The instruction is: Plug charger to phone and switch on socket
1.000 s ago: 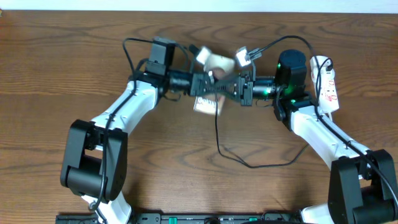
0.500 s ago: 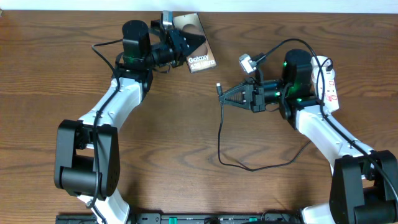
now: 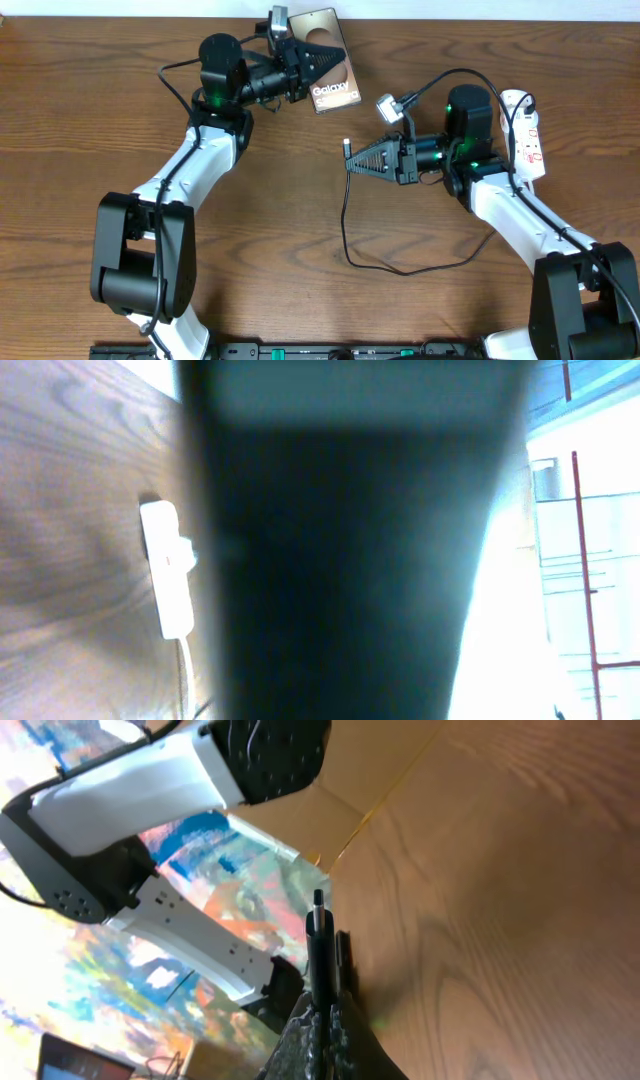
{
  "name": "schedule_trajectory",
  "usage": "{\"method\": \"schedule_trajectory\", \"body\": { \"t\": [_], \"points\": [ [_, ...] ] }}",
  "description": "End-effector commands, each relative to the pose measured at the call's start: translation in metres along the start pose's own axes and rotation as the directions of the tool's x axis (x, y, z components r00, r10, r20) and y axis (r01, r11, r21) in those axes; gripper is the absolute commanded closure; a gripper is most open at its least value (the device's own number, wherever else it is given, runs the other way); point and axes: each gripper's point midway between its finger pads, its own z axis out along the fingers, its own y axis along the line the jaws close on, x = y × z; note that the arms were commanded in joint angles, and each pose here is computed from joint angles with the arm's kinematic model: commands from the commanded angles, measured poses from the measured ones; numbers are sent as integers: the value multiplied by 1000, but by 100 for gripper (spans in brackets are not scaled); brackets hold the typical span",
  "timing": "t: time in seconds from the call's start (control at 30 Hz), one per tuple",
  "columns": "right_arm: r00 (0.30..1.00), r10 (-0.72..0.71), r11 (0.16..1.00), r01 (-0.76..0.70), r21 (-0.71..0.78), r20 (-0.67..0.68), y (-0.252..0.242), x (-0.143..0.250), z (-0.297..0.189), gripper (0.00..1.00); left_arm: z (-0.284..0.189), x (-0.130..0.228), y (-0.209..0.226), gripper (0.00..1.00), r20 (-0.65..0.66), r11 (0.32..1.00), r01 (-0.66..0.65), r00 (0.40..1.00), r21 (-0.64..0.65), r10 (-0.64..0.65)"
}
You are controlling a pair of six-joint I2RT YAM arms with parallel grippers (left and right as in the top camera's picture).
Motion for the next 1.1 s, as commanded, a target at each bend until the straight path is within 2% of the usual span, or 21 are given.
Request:
{"method": "schedule_trajectory", "body": {
  "t": [0.0, 0.6, 0.73, 1.07],
  "points": [
    [1000, -23, 1000, 23, 6, 15, 8, -6, -3, 99, -3, 8, -30, 93, -54, 998, -38, 998, 46, 40],
    [997, -10, 999, 6, 51, 71, 6, -22, -3, 99, 12, 37, -45, 93, -145, 988, -114, 981, 107, 129],
    [998, -32, 999, 31, 23, 49, 12, -20, -3, 99, 13, 37, -45, 93, -137, 982, -153, 976, 112, 168],
    [998, -34, 999, 33, 20, 47, 13, -20, -3, 99, 12, 36, -45, 93, -132, 982, -153, 977, 111, 167]
  ]
}}
